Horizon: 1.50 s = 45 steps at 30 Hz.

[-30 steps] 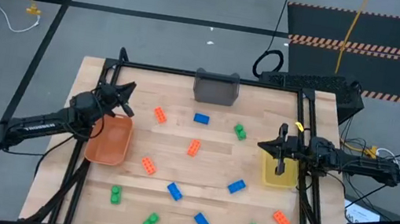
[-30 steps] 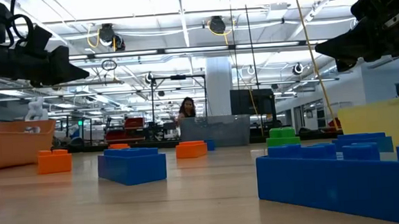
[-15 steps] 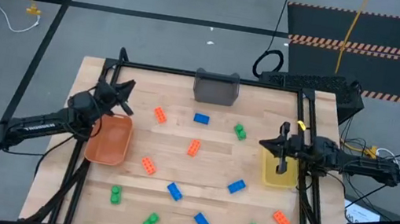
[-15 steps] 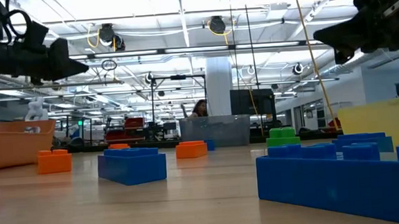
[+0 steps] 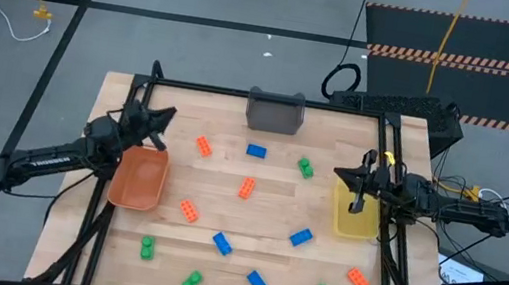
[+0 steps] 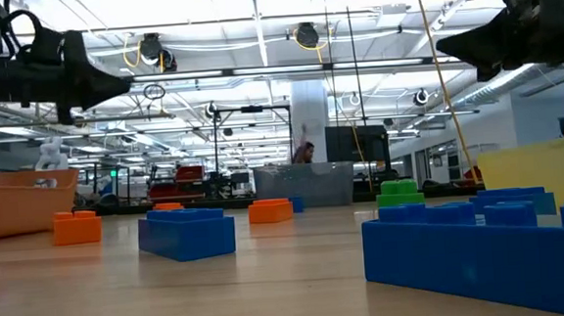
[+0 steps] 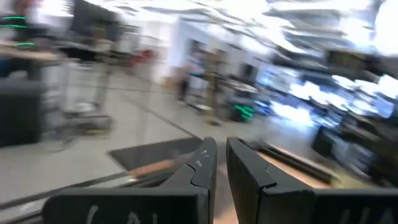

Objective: Sort & place blocks by color
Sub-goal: Put the orange game piece into the yellow bin

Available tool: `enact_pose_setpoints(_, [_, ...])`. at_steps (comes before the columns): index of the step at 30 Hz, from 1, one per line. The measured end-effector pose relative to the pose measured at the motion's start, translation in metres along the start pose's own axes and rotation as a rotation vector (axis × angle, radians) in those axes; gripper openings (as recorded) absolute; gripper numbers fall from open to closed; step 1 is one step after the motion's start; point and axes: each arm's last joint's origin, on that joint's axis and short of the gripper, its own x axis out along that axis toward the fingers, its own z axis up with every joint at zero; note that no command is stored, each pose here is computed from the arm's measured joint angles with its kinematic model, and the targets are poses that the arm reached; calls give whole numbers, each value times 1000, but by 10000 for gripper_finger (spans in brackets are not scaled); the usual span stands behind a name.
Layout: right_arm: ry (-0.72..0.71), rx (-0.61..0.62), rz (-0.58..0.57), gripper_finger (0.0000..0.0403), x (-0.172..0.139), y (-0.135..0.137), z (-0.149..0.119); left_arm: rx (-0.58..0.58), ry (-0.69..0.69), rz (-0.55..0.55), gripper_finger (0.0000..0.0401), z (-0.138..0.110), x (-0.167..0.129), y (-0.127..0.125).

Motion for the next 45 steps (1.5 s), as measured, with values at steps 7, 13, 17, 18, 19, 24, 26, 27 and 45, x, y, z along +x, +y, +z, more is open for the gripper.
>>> enact_pose_setpoints(7, [15, -49, -212, 25, -1, -6, 0, 92, 62, -270, 37, 3, -2, -11])
enact_pose_setpoints(13, [-25, -100, -297, 56, -1, -9, 5, 147, 113, -255, 39, -3, 0, -11])
enact_pose_setpoints(17, [-101, -122, -311, 68, -2, -9, 13, 236, 204, -262, 77, 1, 8, -16])
enact_pose_setpoints(18, [-110, -122, -312, 72, -2, -9, 14, 253, 247, -255, 93, 2, 12, -18])
enact_pose_setpoints(19, [-114, -121, -318, 75, -3, -10, 15, 266, 287, -235, 110, 4, 16, -19])
enact_pose_setpoints(24, [-104, -123, -322, 106, -2, -10, 14, 360, 524, -155, 196, 14, 51, -35])
enact_pose_setpoints(26, [-107, -123, -325, 121, -2, -10, 14, 420, 657, -140, 224, 12, 68, -41])
enact_pose_setpoints(27, [-110, -123, -326, 129, -3, -10, 15, 454, 730, -136, 235, 8, 77, -44])
enact_pose_setpoints(45, [-95, -85, -345, 190, -2, -10, 13, 983, 1491, -257, 247, -21, 171, -74])
